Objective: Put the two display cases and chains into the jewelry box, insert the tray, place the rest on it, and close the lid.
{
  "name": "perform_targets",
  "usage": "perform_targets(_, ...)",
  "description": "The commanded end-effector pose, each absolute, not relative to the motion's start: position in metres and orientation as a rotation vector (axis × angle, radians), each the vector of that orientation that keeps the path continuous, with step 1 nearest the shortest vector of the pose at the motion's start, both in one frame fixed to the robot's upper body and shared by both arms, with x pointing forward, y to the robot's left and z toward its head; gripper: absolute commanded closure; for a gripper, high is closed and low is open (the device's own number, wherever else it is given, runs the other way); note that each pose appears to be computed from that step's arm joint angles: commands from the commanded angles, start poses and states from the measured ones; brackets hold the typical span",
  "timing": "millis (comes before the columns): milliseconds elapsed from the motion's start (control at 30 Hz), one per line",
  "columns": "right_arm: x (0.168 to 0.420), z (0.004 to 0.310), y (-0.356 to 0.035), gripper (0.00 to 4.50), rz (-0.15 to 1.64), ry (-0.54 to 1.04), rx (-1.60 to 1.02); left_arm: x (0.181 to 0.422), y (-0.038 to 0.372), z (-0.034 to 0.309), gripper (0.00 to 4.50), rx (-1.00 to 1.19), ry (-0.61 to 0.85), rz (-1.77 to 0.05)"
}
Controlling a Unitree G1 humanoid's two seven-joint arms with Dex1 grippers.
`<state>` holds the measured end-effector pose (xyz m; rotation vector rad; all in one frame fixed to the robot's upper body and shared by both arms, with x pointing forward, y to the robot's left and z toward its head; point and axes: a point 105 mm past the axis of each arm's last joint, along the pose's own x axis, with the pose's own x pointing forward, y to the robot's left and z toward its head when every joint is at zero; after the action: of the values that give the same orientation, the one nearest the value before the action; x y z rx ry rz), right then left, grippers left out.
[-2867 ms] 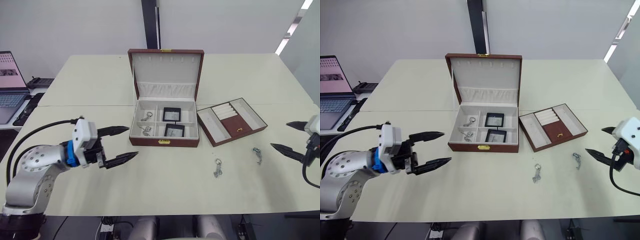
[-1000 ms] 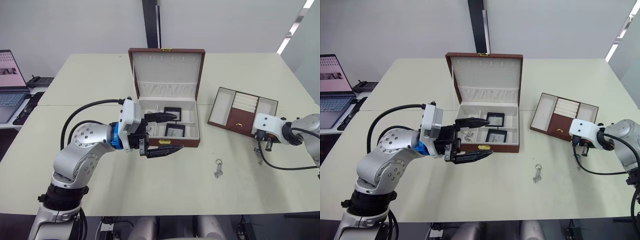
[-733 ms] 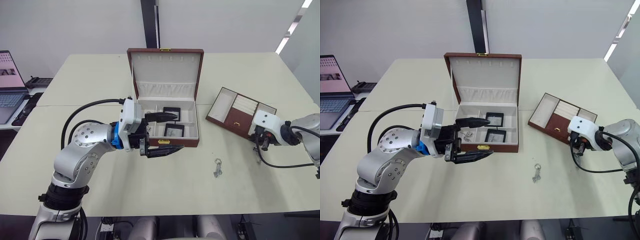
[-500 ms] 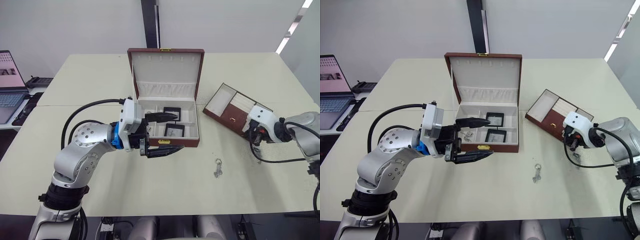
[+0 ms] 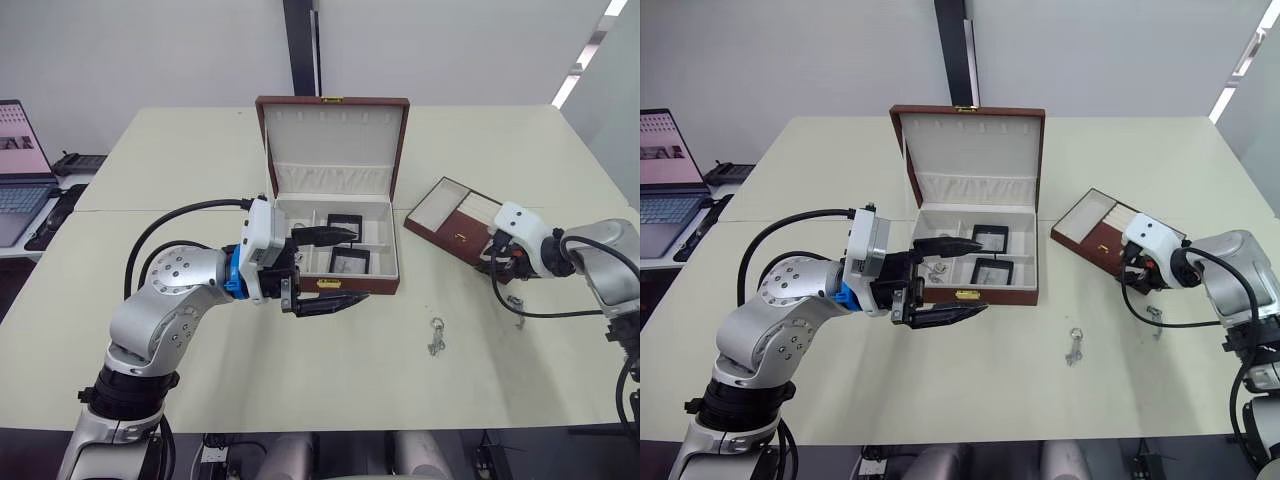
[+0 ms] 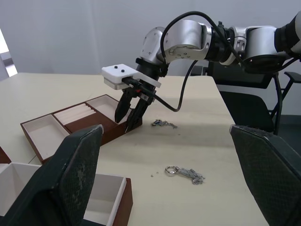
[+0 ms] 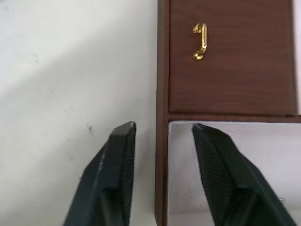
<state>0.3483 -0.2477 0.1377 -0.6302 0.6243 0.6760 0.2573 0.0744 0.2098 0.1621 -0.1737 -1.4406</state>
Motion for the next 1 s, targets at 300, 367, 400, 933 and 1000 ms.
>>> perform_targets(300,0.338,0.143,-0.261,2.44,0.607,0.419,-0.622,0.253,0.073,0.22,0.0,0.168,-0.209,-1.466)
perform_targets(367,0.339,0.139,-0.261,2.44,0.604,0.41,-0.611,0.253,0.073,0.221,0.0,0.169,-0.209,-1.468)
perform_targets(400,0.339,0.138,-0.26,2.44,0.604,0.408,-0.61,0.253,0.073,0.221,0.0,0.169,-0.209,-1.469)
perform_targets(933,0.343,0.123,-0.253,4.48,0.628,0.457,-0.574,0.254,0.071,0.221,0.0,0.176,-0.211,-1.471)
perform_targets(1000,0.343,0.124,-0.253,4.48,0.629,0.456,-0.572,0.254,0.071,0.222,0.0,0.176,-0.214,-1.471)
